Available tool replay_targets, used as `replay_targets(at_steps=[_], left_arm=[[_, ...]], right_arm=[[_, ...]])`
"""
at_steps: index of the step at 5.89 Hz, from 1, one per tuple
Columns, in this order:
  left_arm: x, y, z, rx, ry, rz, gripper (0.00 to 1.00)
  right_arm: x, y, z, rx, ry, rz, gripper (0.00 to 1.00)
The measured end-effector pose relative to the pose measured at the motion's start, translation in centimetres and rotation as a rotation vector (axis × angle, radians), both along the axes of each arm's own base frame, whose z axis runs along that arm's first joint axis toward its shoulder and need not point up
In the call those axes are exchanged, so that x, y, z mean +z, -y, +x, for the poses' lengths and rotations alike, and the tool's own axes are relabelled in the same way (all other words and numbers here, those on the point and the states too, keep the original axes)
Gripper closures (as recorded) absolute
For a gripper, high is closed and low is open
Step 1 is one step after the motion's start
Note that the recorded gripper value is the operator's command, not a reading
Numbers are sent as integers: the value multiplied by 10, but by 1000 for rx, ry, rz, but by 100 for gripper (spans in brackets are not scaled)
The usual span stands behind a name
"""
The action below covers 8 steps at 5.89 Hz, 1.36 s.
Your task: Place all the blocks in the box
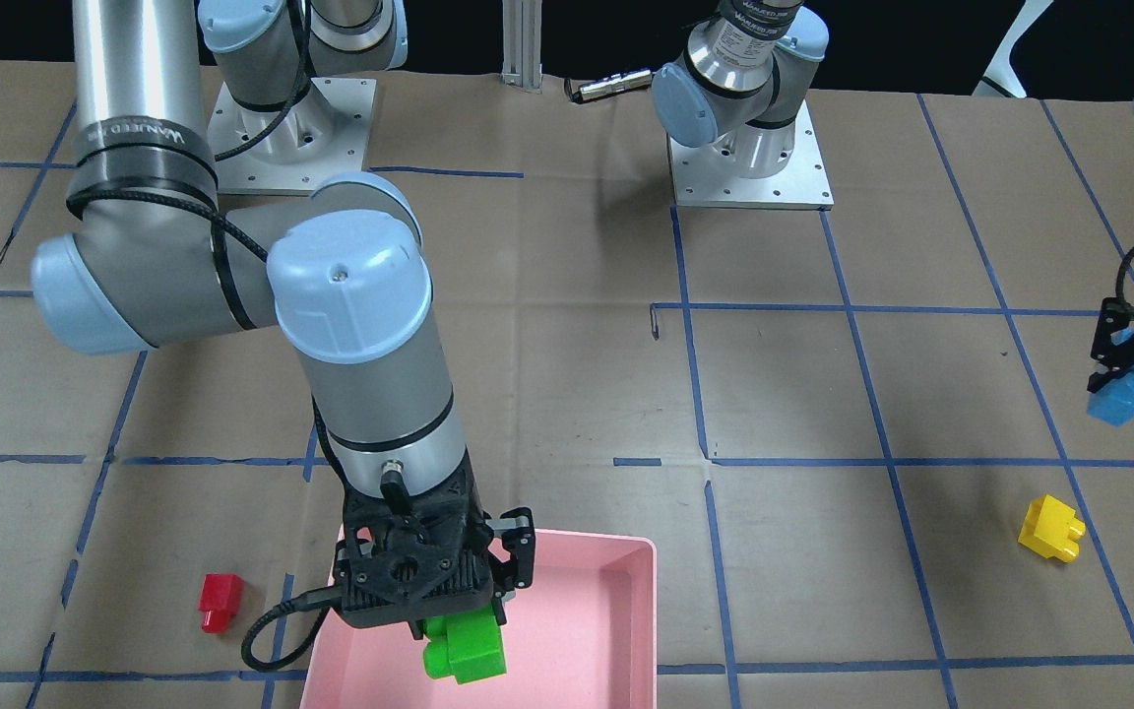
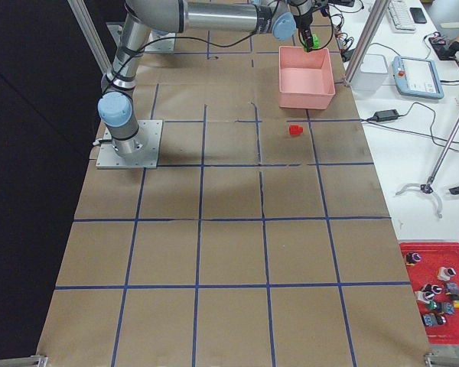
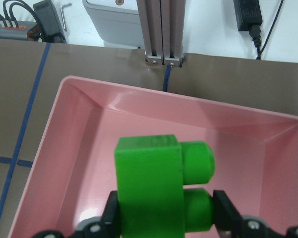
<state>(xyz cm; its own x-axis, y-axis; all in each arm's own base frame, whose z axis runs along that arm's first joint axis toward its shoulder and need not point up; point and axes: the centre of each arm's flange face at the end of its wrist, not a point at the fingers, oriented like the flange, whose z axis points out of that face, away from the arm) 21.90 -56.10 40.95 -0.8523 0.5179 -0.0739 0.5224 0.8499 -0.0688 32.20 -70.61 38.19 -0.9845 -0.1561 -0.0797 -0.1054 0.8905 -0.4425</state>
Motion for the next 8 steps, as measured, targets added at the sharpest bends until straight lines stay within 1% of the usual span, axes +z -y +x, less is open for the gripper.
replay_targets(at_steps=[1,2,3,4,5,6,7,8], left_arm=[[16,22,-21,68,-9,-3,99],[17,49,-52,147,-24,-7,99],[15,76,-88,223,-38,-15,99],[12,108,-139,302,-55,-18,99],[8,137,-197,373,-72,-17,99],[5,162,-267,446,-90,-13,99],[-4,179,-345,520,-107,-5,99],[-27,188,-411,581,-118,11,99]], right_arm=[[-9,5,5,0,1,-10,0],[-8,4,6,1,-6,-9,0],[-3,0,-3,-7,-29,25,1],[14,-9,-38,-51,-87,90,1],[32,-22,-88,-107,-147,138,2],[24,-43,-141,-159,-174,190,4],[-1,-63,-189,-216,-170,188,4],[-32,-72,-223,-260,-159,103,4]])
